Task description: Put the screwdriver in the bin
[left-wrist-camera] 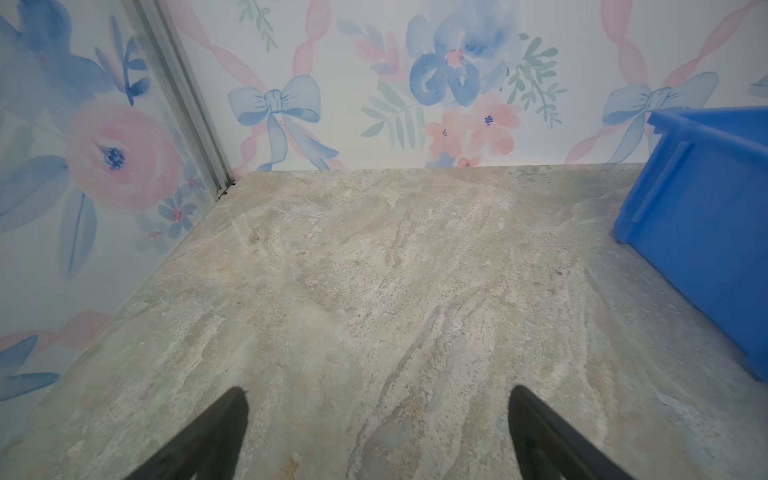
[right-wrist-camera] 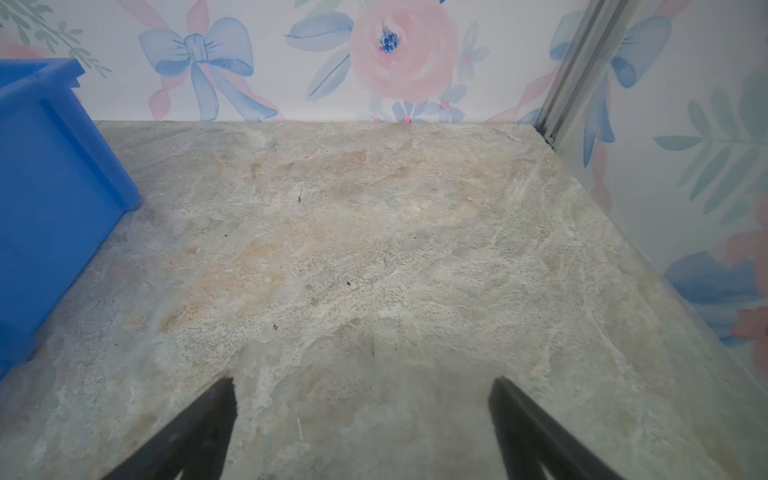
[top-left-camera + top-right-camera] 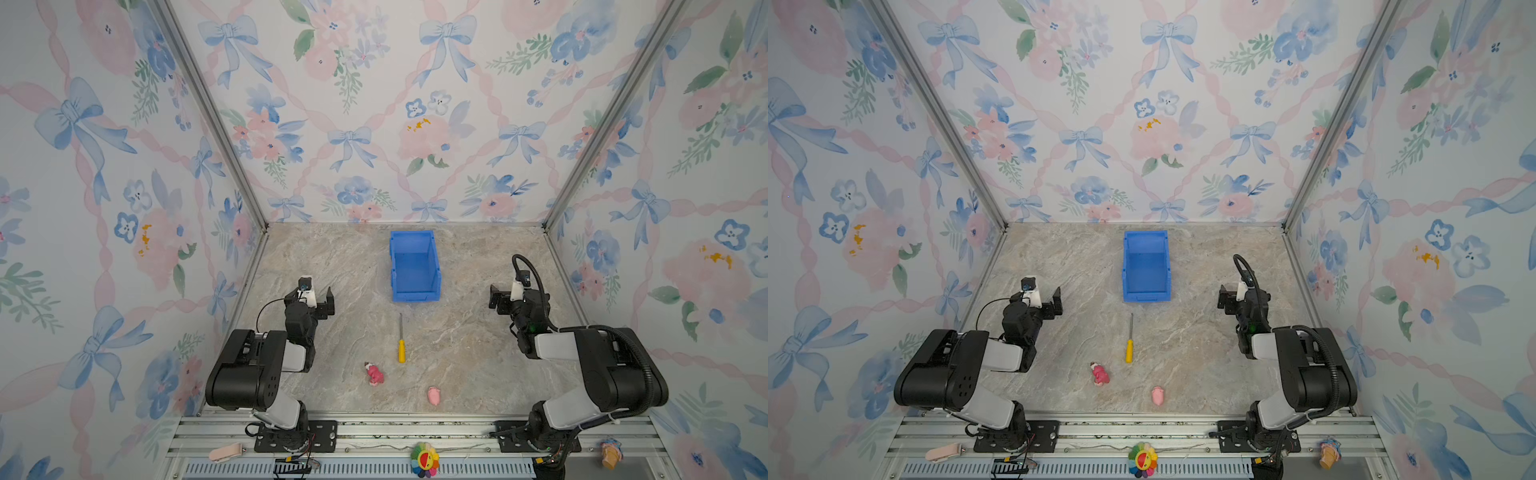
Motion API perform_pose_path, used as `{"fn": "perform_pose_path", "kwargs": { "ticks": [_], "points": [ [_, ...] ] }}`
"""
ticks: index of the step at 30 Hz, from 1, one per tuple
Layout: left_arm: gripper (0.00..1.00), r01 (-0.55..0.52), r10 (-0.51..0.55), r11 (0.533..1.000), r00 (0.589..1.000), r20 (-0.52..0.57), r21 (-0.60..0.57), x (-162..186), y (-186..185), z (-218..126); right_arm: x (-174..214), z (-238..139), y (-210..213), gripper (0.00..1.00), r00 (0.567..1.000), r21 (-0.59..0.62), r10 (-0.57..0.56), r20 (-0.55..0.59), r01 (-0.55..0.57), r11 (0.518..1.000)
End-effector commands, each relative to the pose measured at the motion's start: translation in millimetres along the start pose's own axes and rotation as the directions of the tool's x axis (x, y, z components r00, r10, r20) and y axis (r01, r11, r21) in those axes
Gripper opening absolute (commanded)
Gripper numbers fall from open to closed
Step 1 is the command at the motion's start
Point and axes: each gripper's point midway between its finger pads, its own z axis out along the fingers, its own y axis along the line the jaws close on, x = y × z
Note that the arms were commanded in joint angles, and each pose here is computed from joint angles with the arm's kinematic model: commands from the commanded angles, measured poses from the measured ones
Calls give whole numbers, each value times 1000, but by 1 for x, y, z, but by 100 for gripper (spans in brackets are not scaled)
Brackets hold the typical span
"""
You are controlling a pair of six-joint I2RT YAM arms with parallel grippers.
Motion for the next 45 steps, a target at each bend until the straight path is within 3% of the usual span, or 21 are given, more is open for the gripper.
{"fn": "perform_pose_path", "kwargs": {
  "ticks": [1,32,40,45],
  "points": [
    [98,-2,2,1000,1000,3,2,2,1,-1,-4,1,0,97,1000,-6,-3,10,4,1000],
    [98,0,0,1000,1000,5,-1,1,2,-1,-4,1,0,97,1000,-6,-4,11,4,1000],
    [98,-4,3,1000,1000,28,7,-7,1,-6,-10,-1,-3,97,1000,44,-18,-15,19,999],
    [98,12,-10,1000,999,45,-28,-14,8,-12,-14,-12,-5,97,999,53,-15,43,13,999]
  ]
}}
